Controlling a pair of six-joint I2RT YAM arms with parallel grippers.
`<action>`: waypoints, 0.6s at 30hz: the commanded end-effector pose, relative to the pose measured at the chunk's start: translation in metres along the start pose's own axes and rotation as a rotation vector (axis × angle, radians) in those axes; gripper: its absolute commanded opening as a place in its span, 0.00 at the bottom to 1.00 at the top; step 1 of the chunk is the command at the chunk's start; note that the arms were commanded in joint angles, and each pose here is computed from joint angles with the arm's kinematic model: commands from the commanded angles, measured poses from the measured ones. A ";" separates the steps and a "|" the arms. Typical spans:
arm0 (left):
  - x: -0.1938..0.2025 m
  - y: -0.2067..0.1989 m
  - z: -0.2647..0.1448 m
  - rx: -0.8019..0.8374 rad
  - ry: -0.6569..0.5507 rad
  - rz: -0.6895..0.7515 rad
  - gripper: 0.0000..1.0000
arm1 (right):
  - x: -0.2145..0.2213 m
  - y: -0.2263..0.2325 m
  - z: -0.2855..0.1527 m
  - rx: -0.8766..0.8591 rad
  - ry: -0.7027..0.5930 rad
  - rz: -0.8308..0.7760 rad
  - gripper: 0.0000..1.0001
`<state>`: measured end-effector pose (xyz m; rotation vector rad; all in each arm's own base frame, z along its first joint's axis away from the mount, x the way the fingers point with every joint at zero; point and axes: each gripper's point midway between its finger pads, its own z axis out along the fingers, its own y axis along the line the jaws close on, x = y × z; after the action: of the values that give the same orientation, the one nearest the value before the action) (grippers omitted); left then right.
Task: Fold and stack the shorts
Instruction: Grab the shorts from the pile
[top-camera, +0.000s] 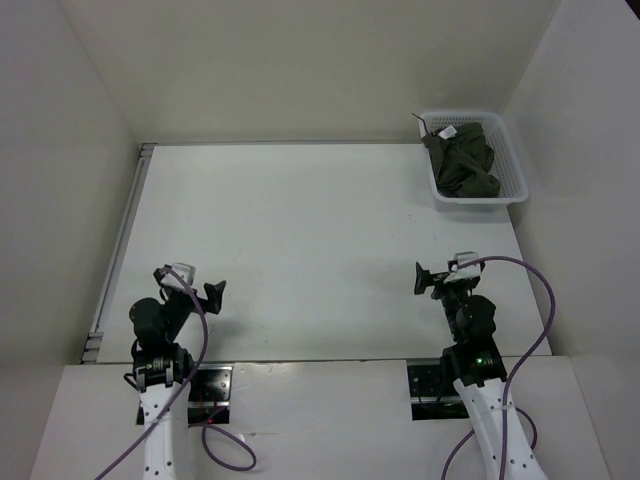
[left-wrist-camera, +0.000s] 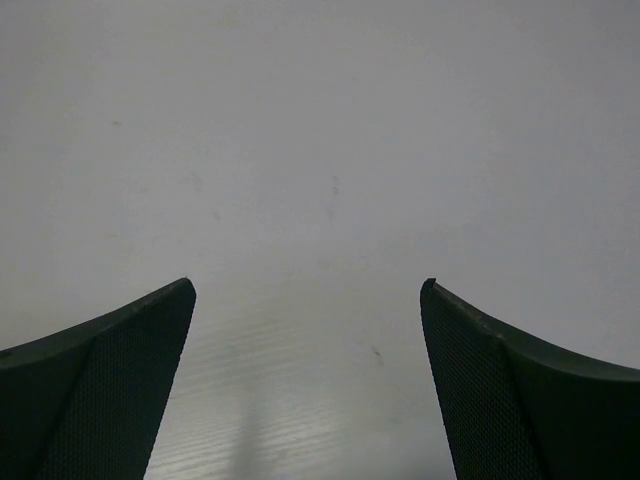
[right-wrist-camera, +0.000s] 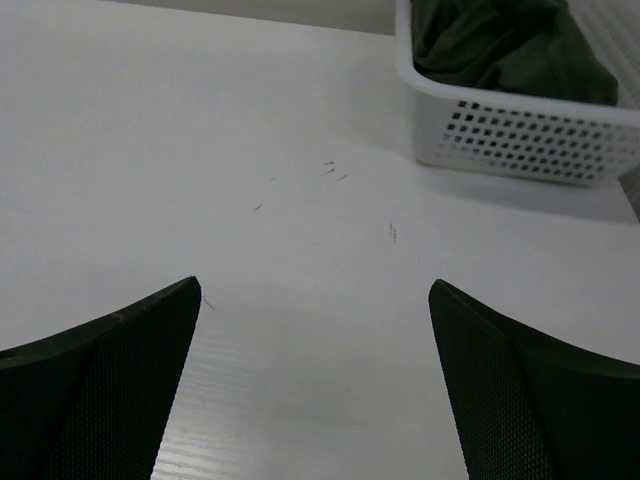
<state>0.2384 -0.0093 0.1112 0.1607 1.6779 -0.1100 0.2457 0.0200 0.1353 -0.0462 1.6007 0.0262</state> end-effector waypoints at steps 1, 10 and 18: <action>-0.019 -0.065 -0.020 0.357 -0.013 -0.007 1.00 | -0.023 0.025 0.002 -0.177 -0.135 -0.216 0.99; -0.066 -0.066 -0.017 0.383 -0.212 0.132 1.00 | -0.065 0.053 -0.004 -0.334 -0.487 -1.365 1.00; -0.115 -0.071 -0.009 0.438 -0.217 0.133 1.00 | -0.182 0.085 -0.011 -0.437 -0.676 -1.109 1.00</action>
<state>0.2199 -0.0789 0.1913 0.5229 1.4641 -0.3866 0.2351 0.0956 0.2318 -1.1933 0.8537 -0.4245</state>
